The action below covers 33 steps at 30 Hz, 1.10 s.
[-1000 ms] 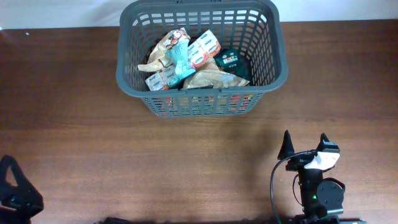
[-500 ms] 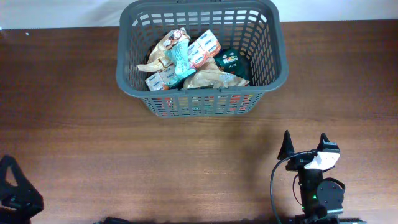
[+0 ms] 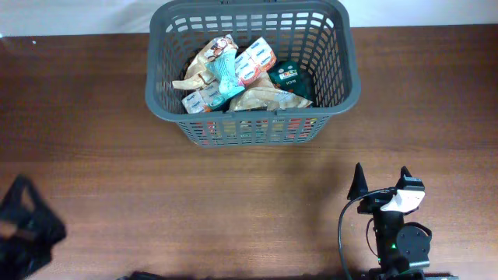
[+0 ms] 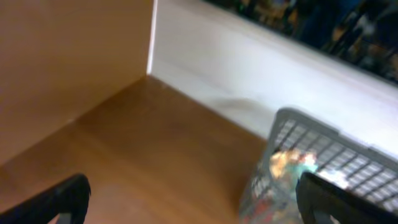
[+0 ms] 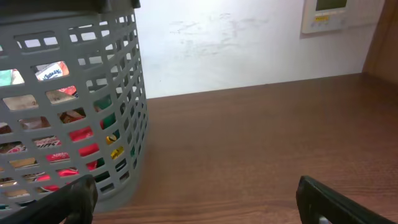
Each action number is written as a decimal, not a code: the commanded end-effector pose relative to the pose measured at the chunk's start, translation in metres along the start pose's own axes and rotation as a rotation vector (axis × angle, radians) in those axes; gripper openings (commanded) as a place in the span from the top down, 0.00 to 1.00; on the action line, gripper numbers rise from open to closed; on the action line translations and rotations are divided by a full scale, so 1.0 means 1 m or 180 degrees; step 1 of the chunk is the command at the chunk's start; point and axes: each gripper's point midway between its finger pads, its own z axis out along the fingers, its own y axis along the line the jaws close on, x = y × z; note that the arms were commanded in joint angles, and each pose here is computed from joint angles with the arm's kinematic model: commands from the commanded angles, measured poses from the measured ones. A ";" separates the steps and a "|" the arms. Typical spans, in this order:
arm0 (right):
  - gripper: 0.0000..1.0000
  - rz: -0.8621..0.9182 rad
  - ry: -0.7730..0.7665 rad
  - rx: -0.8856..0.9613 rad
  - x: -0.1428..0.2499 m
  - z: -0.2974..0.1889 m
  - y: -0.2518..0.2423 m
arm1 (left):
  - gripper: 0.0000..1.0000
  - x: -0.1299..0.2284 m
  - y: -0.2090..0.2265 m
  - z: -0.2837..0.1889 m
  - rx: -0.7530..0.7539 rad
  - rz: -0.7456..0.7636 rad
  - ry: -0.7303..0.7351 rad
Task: Pack container
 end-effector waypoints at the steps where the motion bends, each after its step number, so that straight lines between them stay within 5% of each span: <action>1: 0.01 -0.0026 0.0022 -0.0028 0.004 0.000 0.001 | 0.01 0.020 -0.019 0.024 0.0154 -0.0123 0.0095; 9: 0.01 -0.0026 0.0022 -0.0028 0.004 0.000 0.001 | 0.01 0.089 -0.052 0.085 0.0640 -0.0339 0.0081; 20: 0.01 -0.0026 0.0022 -0.0028 0.004 0.000 0.001 | 0.01 0.191 -0.067 0.169 0.0654 -0.0547 0.0347; 33: 0.01 -0.0026 0.0022 -0.0029 0.004 0.000 0.001 | 0.01 0.233 -0.040 0.194 0.0573 -0.0675 0.0159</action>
